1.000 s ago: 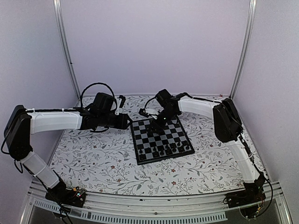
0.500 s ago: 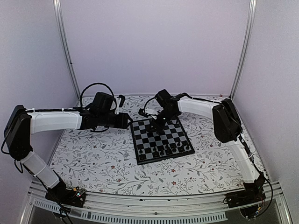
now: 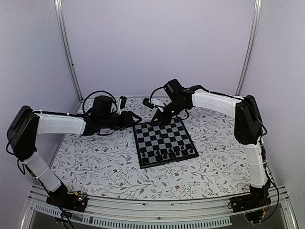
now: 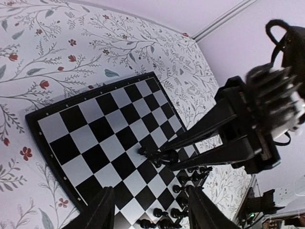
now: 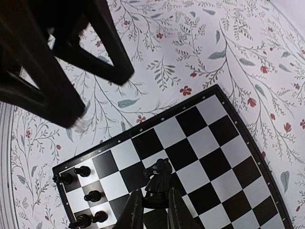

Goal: Set up the chess pieces on the board
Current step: Pick up the chess piece from the chessboard, then place the chess piece on the chessboard.

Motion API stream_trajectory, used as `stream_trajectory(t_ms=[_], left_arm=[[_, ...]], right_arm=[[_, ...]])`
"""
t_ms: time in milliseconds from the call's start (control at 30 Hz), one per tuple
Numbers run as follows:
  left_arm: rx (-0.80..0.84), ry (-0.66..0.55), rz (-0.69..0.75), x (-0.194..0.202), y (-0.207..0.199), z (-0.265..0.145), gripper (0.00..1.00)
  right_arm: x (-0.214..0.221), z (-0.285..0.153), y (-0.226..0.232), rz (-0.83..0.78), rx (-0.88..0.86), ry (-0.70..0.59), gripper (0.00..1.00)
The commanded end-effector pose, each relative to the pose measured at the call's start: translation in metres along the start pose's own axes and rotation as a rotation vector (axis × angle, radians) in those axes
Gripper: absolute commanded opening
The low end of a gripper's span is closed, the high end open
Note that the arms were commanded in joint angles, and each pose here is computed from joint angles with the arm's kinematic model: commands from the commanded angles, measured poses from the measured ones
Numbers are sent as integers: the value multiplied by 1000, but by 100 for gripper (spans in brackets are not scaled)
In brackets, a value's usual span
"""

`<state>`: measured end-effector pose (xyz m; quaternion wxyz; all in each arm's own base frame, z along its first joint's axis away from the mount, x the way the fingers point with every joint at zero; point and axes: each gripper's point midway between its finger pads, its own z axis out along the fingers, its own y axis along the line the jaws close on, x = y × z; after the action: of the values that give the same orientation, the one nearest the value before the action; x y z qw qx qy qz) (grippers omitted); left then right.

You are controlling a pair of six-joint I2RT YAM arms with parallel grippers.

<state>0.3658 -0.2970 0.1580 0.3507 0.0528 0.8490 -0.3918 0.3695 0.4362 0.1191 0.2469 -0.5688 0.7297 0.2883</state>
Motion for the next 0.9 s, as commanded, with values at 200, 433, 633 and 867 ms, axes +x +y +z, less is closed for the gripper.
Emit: stream_trajectory(t_ms=[200, 433, 633, 867], left_arm=[[191, 17, -193, 9, -11, 13, 53], [262, 31, -241, 15, -16, 17, 49], [291, 39, -272, 17, -17, 21, 47], [335, 48, -312, 19, -19, 27, 44]], right_arm=[[-31, -26, 22, -23, -49, -98, 14], [-32, -29, 27, -33, -67, -107, 14], [-35, -31, 35, -41, -92, -119, 14], [-36, -29, 43, -52, -106, -117, 14]])
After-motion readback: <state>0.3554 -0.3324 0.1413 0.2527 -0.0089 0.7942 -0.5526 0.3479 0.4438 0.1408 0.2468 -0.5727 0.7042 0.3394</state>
